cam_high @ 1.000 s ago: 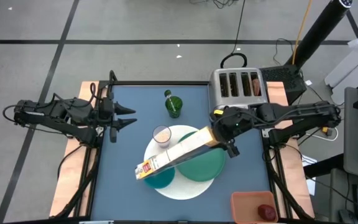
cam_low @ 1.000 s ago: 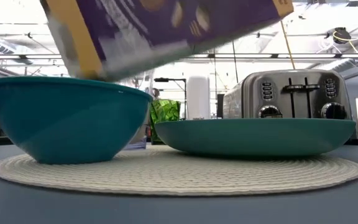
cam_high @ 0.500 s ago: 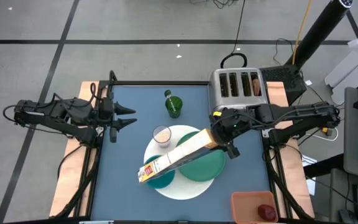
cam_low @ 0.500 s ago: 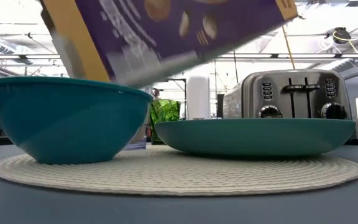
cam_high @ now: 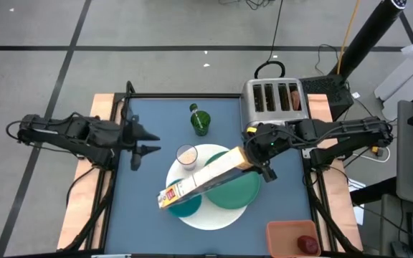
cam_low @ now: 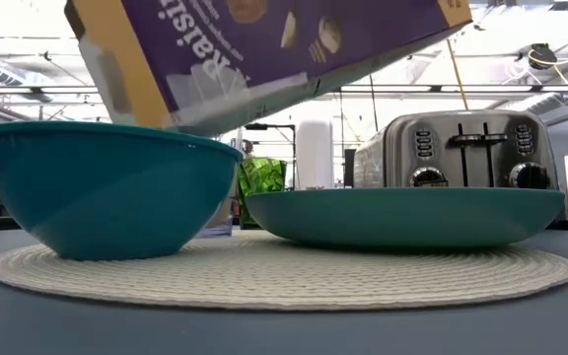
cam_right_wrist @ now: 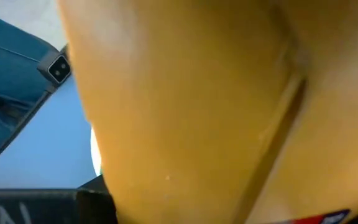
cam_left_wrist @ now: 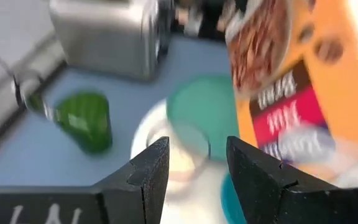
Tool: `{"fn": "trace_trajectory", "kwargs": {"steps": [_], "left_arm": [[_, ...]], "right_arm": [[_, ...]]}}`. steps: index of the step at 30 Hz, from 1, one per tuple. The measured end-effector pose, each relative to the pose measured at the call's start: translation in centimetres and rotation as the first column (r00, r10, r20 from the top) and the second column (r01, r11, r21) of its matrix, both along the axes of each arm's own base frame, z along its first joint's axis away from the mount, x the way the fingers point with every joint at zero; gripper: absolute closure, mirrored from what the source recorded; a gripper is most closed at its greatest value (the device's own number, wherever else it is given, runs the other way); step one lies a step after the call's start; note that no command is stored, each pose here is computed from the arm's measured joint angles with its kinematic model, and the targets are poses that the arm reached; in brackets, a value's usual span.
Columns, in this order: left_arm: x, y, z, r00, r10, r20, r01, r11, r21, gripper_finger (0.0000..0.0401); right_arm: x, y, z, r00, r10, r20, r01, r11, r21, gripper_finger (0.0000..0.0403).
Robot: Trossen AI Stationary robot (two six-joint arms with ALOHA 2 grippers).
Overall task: Arrange a breakfast setting
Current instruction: Pour the cereal into the blue bowl from the cereal box
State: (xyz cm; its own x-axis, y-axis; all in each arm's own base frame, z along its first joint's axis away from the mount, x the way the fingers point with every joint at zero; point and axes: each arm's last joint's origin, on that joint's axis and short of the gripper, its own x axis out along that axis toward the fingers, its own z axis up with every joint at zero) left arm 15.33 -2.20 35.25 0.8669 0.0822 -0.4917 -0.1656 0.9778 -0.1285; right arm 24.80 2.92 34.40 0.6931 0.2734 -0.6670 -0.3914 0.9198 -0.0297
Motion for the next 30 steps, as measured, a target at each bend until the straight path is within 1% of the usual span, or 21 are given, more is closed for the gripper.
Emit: {"fn": "trace_trajectory", "kwargs": {"steps": [2, 4, 9, 11, 16, 19, 23, 25, 30], "left_arm": [[-0.1, -0.2, -0.7, 0.997, 0.005, -0.079, -0.008, 0.999, -0.044, 0.0233], [-0.1, -0.6, -1.6, 0.991, -0.001, -0.133, -0.007, 0.998, -0.059, 0.0233], [-0.2, -1.9, -4.6, 0.975, -0.039, -0.218, 0.018, 0.995, -0.098, 0.0233], [-0.1, -2.4, -5.8, 0.971, -0.048, -0.235, 0.019, 0.992, -0.122, 0.0233], [0.2, -3.7, -7.5, 0.98, -0.083, -0.182, 0.047, 0.981, -0.19, 0.0233], [0.1, -4.4, -8.2, 0.98, -0.09, -0.175, 0.044, 0.968, -0.249, 0.0233], [0.0, -5.5, -8.7, 0.981, -0.102, -0.164, 0.036, 0.932, -0.361, 0.0233], [0.1, -6.1, -8.6, 0.983, -0.109, -0.145, 0.042, 0.915, -0.402, 0.0233], [1.1, -7.5, -8.4, 0.988, -0.14, -0.068, 0.098, 0.899, -0.428, 0.0233]], "right_arm": [[0.0, 0.0, 0.1, 1.0, -0.006, 0.003, 0.006, 1.0, 0.008, 0.0195], [0.0, 0.0, 0.1, 1.0, -0.004, 0.006, 0.004, 1.0, 0.011, 0.0194], [0.2, 0.0, 0.2, 0.998, -0.055, 0.003, 0.055, 0.996, 0.065, 0.0194], [0.1, 0.0, 0.2, 0.997, -0.071, -0.01, 0.071, 0.994, 0.083, 0.0194], [0.1, 0.0, 0.2, 0.997, -0.073, -0.01, 0.073, 0.994, 0.084, 0.0194], [0.1, 0.0, 0.2, 0.997, -0.073, -0.011, 0.074, 0.994, 0.084, 0.0194], [0.1, 0.0, 0.2, 0.997, -0.073, -0.011, 0.074, 0.994, 0.084, 0.0194], [0.1, 0.0, 0.2, 0.997, -0.073, -0.012, 0.074, 0.994, 0.083, 0.0194], [0.1, 0.0, 0.2, 0.997, -0.072, -0.01, 0.073, 0.994, 0.084, 0.0194]]}}
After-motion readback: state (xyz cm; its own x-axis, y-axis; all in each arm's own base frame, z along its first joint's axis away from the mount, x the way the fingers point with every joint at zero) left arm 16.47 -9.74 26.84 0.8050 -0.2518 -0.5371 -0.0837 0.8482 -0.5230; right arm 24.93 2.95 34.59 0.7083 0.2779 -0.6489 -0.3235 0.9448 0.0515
